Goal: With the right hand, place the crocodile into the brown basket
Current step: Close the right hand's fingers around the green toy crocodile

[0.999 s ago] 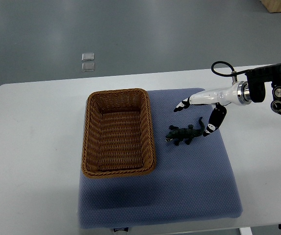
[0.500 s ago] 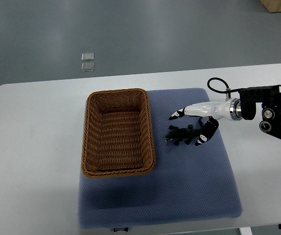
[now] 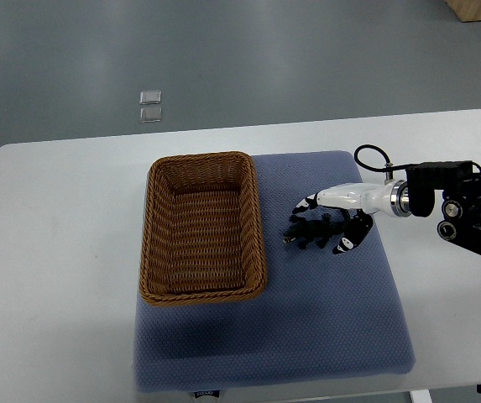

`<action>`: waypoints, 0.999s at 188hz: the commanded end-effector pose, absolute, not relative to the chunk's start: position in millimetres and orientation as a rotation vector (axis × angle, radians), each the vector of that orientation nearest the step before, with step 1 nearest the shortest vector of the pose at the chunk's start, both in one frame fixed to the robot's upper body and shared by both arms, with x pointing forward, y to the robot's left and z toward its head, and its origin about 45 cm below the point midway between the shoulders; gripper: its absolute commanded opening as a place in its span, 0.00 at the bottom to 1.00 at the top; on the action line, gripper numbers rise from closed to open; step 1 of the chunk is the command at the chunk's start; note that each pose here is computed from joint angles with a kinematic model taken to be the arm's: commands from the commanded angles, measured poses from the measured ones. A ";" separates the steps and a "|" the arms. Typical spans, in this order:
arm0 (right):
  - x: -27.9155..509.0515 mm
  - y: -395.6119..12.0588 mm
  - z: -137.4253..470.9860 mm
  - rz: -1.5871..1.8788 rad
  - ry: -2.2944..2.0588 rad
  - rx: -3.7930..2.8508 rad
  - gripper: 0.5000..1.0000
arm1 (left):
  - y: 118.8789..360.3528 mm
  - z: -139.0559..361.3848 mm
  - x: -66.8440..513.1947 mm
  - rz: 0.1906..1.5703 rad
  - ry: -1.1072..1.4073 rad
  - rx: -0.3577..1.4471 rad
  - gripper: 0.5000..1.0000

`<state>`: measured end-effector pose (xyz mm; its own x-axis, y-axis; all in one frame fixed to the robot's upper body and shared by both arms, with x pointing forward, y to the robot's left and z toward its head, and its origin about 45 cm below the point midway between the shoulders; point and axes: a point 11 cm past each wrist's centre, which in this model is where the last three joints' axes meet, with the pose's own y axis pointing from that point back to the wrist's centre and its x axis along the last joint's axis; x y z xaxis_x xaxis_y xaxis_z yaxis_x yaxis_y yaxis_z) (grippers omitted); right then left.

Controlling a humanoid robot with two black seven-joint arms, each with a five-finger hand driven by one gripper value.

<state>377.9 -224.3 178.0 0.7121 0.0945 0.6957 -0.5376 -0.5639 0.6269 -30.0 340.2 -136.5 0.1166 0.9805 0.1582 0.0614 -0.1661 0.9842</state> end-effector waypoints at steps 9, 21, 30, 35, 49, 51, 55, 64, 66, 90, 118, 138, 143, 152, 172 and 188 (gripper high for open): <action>378.0 -224.2 176.9 0.893 -0.332 1.993 0.72 | 340.2 -136.5 -30.0 1.209 1.095 1.432 1.00; 377.3 -221.8 175.6 0.904 -0.321 1.989 0.67 | 340.2 -136.5 -30.0 1.209 1.095 1.432 1.00; 376.7 -219.6 173.6 0.911 -0.310 1.985 0.64 | 340.2 -136.5 -30.0 1.209 1.095 1.432 1.00; 376.4 -219.6 172.6 0.913 -0.307 1.982 0.63 | 340.2 -136.5 -30.0 1.209 1.095 1.432 1.00; 377.7 -220.5 171.3 0.923 -0.302 1.967 0.61 | 340.2 -136.5 -30.0 1.209 1.095 1.432 1.00; 377.9 -220.2 171.1 0.925 -0.303 1.966 0.61 | 340.2 -136.5 -30.0 1.209 1.095 1.432 1.00; 378.4 -220.7 171.2 0.929 -0.305 1.963 0.61 | 340.2 -136.5 -30.0 1.209 1.095 1.432 1.00; 378.5 -222.4 169.4 0.932 -0.303 1.952 0.60 | 340.2 -136.5 -30.0 1.209 1.095 1.432 1.00; 377.9 -222.4 168.7 0.933 -0.298 1.951 0.60 | 340.2 -136.5 -30.0 1.209 1.095 1.432 1.00; 378.7 -226.1 165.6 0.949 -0.291 1.923 0.56 | 340.2 -136.5 -30.0 1.209 1.095 1.432 1.00; 378.7 -227.4 164.5 0.949 -0.287 1.917 0.45 | 340.2 -136.5 -30.0 1.209 1.095 1.432 1.00; 378.7 -227.4 164.5 0.950 -0.286 1.916 0.34 | 340.2 -136.5 -30.0 1.209 1.095 1.432 1.00; 378.7 -227.4 164.5 0.950 -0.286 1.916 0.30 | 340.2 -136.5 -30.0 1.209 1.095 1.432 1.00; 379.1 -227.3 165.1 0.952 -0.287 1.915 0.26 | 340.2 -136.5 -30.0 1.209 1.095 1.432 1.00; 380.4 -228.4 167.0 0.954 -0.292 1.913 0.16 | 340.2 -136.5 -30.0 1.209 1.095 1.432 1.00; 381.7 -230.4 169.3 0.957 -0.294 1.907 0.16 | 340.2 -136.5 -30.0 1.209 1.095 1.432 1.00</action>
<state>379.7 -228.3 165.9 0.6692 0.1845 0.7198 -0.5524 -0.5243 0.6480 -30.0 340.2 -136.5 0.1166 0.9805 0.1583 0.0614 -0.1662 0.9842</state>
